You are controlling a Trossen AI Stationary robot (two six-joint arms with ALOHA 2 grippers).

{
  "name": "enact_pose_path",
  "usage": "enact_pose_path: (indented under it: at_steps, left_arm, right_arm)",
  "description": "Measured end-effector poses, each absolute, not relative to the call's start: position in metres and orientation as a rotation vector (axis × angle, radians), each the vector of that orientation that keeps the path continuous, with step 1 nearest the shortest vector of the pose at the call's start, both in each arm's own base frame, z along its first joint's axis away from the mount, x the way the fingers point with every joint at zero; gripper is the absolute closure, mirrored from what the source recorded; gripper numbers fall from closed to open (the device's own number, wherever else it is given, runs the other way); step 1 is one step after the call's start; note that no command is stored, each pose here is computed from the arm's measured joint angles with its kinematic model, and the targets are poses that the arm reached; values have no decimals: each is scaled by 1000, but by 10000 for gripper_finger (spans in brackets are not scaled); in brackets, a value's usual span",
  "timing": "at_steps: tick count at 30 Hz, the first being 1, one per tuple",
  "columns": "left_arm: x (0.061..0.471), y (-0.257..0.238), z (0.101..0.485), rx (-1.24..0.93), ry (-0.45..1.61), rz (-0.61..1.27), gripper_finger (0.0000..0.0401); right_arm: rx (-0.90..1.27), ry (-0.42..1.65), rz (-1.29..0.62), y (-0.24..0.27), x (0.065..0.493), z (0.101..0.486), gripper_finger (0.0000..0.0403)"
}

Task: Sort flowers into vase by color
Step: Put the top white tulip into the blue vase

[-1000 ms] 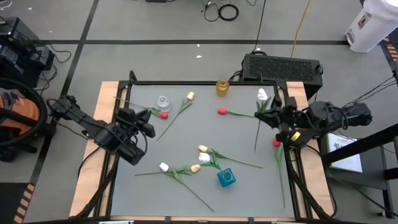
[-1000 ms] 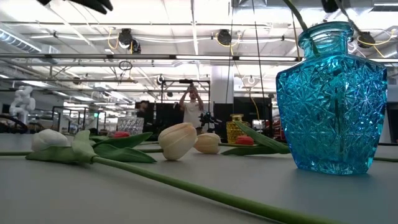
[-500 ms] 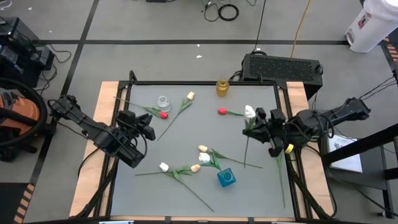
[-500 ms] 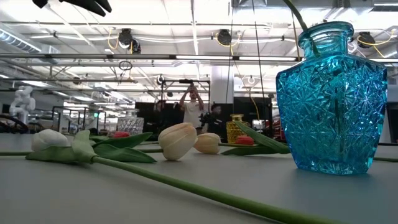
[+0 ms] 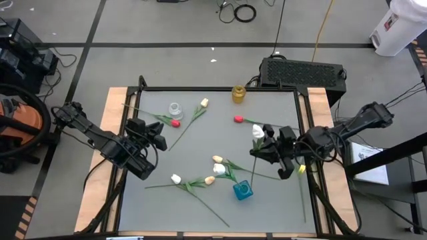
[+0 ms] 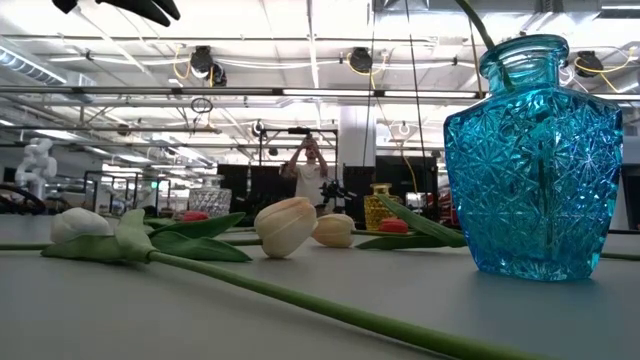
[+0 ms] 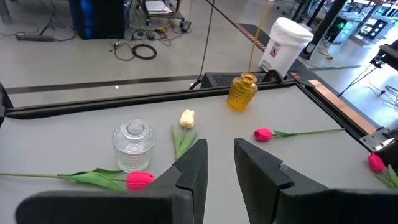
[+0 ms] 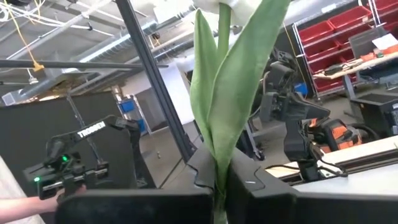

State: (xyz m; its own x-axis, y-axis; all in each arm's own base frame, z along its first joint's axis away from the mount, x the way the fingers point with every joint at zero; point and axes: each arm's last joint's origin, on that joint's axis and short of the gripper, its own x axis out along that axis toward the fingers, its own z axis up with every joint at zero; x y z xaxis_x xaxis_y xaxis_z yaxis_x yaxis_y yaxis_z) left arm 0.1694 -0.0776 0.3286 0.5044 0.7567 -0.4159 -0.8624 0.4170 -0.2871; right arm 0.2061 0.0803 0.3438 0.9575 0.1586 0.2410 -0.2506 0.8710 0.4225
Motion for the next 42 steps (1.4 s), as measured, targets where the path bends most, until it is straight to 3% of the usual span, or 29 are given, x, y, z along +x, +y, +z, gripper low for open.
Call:
enact_pose_path:
  at_steps: [42]
  left_arm:
    - [170,-78,329,-510,233,1022,315]
  right_arm:
    - [473,-167,213,89,223,331,403]
